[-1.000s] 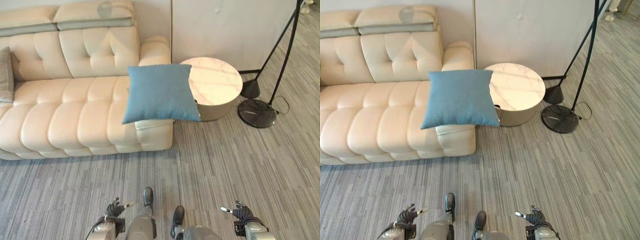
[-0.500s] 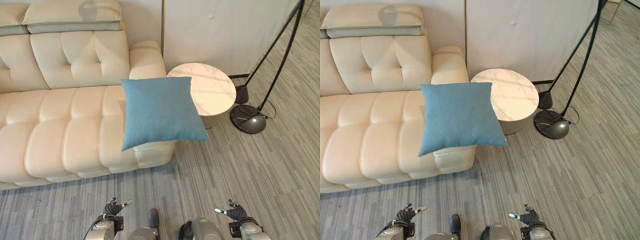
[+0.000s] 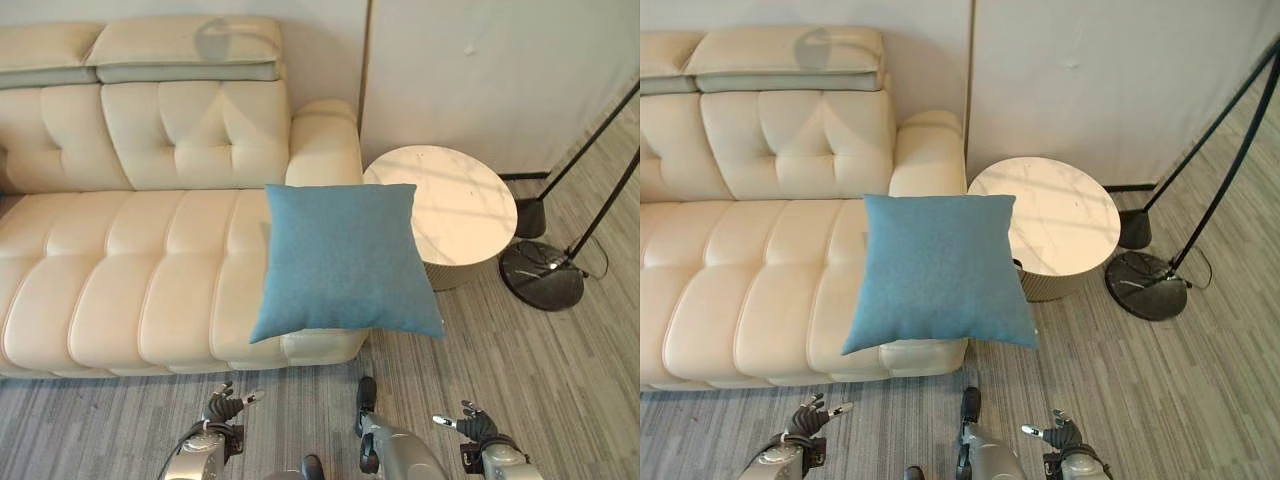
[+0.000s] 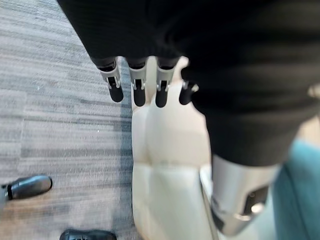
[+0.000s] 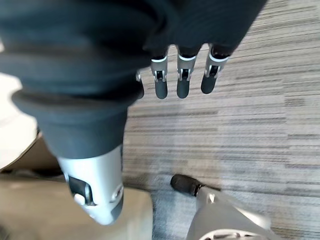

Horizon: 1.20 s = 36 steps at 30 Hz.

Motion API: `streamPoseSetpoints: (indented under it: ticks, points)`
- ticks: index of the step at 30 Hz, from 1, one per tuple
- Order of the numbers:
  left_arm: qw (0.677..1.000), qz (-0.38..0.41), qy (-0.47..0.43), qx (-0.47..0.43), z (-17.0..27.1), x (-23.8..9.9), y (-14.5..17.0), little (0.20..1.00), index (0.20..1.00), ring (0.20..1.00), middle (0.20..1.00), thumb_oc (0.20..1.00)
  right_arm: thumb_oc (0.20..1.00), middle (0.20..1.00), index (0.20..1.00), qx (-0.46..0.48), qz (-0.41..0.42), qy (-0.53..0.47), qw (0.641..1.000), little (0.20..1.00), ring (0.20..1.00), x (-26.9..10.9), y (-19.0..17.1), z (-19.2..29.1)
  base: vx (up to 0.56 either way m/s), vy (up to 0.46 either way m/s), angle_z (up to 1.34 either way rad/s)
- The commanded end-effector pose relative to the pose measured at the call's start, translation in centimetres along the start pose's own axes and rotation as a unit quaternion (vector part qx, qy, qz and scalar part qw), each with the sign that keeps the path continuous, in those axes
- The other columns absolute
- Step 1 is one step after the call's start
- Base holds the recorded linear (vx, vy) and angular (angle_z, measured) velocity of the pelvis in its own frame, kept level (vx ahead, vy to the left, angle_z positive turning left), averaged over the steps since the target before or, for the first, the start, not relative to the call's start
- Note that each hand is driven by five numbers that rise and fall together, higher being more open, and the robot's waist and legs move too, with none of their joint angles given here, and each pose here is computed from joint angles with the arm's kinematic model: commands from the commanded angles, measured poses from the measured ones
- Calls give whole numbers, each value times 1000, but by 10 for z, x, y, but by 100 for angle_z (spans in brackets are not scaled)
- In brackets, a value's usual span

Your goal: Pick up all the scattered cushions and arrange them neatly on the sofa.

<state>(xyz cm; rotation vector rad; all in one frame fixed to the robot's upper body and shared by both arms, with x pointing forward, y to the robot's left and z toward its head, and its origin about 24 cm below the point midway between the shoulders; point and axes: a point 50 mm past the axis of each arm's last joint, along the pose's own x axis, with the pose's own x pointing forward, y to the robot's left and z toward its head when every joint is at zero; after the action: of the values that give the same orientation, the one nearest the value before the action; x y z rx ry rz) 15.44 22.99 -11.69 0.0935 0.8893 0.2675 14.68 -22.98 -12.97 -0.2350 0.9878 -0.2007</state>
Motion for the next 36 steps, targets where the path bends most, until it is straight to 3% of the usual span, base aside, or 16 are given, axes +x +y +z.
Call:
streamPoseSetpoints:
  ticks: [1,11,20,22,27,33,36]
  points:
    - [1000,6,-23,7,12,3,4,1000,1000,1000,1000,1000,1000,1000,1000,-16,-15,-43,999,1000,1000,0,-16,18,218,-352,-9]
    - [999,-19,-35,5,18,2,-9,1000,1000,1000,1000,1000,1000,1000,1000,-23,-28,-34,999,1000,1000,1,-26,15,94,-92,-5]
    - [999,14,-20,-26,15,5,1,1000,1000,1000,1000,1000,1000,1000,1000,-28,-45,-10,999,1000,1000,1,-26,4,137,108,3]
    - [998,37,-36,-48,25,6,12,1000,1000,1000,1000,1000,1000,1000,1000,-24,-71,-18,997,1000,1000,2,-41,11,78,66,-16]
    - [976,118,-132,-129,67,-8,87,1000,1000,1000,1000,1000,1000,1000,1000,7,-181,-104,978,1000,1000,-22,-134,53,43,80,-14]
    - [954,175,-196,-145,90,-32,139,1000,1000,1000,1000,1000,1000,1000,1000,8,-219,-171,961,1000,1000,-53,-184,81,27,67,1]
    - [950,174,-216,-142,101,-36,145,1000,1000,1000,1000,1000,1000,1000,1000,-11,-228,-196,954,1000,1000,-63,-196,97,12,54,0]
